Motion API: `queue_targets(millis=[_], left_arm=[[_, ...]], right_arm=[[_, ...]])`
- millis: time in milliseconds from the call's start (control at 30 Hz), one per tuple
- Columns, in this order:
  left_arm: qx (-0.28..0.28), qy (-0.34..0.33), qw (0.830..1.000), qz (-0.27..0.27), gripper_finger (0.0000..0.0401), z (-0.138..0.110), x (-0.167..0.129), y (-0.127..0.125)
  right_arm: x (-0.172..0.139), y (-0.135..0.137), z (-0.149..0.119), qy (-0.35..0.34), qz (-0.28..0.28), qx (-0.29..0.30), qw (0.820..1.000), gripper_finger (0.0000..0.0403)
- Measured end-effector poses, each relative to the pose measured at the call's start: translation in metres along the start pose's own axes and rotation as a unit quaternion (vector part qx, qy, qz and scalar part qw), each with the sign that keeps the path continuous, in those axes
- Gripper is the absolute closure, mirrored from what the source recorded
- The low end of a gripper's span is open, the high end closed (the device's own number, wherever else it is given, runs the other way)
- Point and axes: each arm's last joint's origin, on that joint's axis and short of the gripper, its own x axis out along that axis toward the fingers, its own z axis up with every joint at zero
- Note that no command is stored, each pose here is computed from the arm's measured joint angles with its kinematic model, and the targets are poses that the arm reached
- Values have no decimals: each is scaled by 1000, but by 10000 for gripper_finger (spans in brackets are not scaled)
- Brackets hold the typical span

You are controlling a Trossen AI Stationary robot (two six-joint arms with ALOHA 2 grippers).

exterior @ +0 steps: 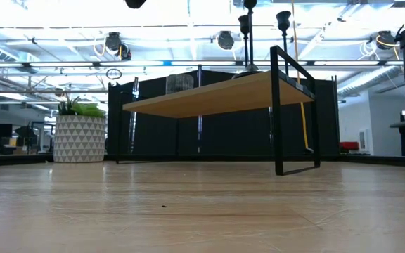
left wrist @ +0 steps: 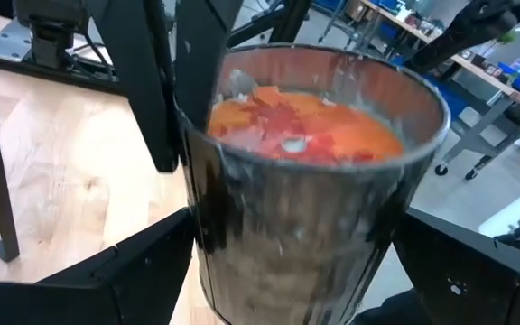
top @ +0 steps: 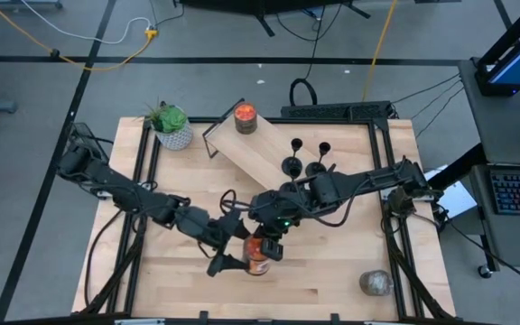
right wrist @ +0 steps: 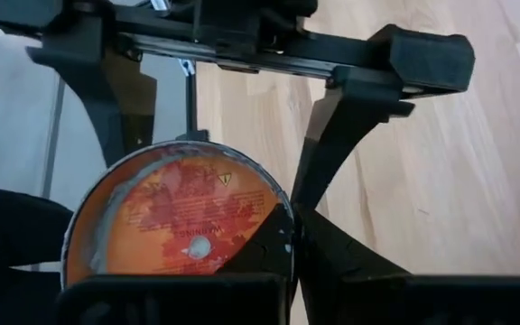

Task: Pick & Place candle stick holders
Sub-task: Put the orange scented candle on the shelf

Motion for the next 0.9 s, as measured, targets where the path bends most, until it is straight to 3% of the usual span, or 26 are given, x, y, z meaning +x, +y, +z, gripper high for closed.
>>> queue_targets(millis=[900], left_arm=[[-17, -28, 999, -7, 12, 16, 13, -1]], right_arm=[[0, -2, 8, -45, -17, -7, 999, 403]])
